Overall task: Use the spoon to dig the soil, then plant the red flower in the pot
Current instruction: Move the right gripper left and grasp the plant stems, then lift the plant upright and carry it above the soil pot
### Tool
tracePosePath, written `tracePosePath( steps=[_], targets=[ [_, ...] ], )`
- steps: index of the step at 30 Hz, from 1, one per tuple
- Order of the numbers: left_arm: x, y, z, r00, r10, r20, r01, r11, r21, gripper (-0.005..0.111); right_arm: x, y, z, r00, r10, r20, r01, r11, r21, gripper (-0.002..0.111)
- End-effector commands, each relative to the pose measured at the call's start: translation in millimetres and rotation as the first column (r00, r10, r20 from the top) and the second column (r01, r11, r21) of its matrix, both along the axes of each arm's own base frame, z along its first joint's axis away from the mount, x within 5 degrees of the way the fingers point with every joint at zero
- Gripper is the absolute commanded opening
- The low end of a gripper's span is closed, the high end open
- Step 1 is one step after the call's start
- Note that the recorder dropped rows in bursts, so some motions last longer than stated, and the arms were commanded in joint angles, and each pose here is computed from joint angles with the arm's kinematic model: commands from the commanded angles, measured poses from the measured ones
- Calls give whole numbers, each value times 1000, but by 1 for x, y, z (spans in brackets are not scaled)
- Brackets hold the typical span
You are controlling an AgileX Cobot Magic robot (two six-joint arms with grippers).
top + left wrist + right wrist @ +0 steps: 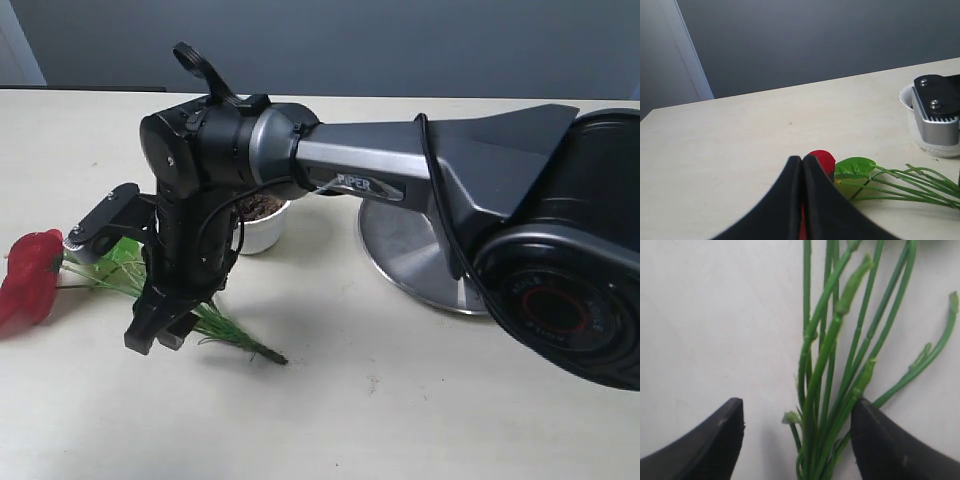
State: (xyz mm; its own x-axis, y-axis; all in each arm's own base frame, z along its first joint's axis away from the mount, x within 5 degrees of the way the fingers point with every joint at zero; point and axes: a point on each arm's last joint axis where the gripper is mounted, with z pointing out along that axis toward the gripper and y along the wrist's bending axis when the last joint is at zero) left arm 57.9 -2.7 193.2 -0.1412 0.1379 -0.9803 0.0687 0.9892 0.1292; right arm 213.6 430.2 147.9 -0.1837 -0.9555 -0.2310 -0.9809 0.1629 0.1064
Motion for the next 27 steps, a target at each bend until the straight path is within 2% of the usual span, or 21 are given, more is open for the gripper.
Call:
tracePosePath(
  steps=[1,9,23,25,27],
  targets=[
    [0,0,1,1000,4,14,-4,1000,-3,0,5,1,3,999,-6,54,6,1000,10,59],
    [0,0,1,1000,4,14,-4,1000,-3,0,9,0,1,996,-12,92,12,1000,-8,59],
    [0,0,1,1000,4,14,-4,1000,-3,0,12,3,-26,995,-9,99,12,1000,-26,59],
    [0,0,1,1000,4,14,-4,1000,-3,0,12,3,-26,996,-7,94,11,999,-33,54],
    [0,0,1,1000,4,14,-4,1000,-3,0,11,2,-26,996,-6,90,10,999,-41,42]
  ],
)
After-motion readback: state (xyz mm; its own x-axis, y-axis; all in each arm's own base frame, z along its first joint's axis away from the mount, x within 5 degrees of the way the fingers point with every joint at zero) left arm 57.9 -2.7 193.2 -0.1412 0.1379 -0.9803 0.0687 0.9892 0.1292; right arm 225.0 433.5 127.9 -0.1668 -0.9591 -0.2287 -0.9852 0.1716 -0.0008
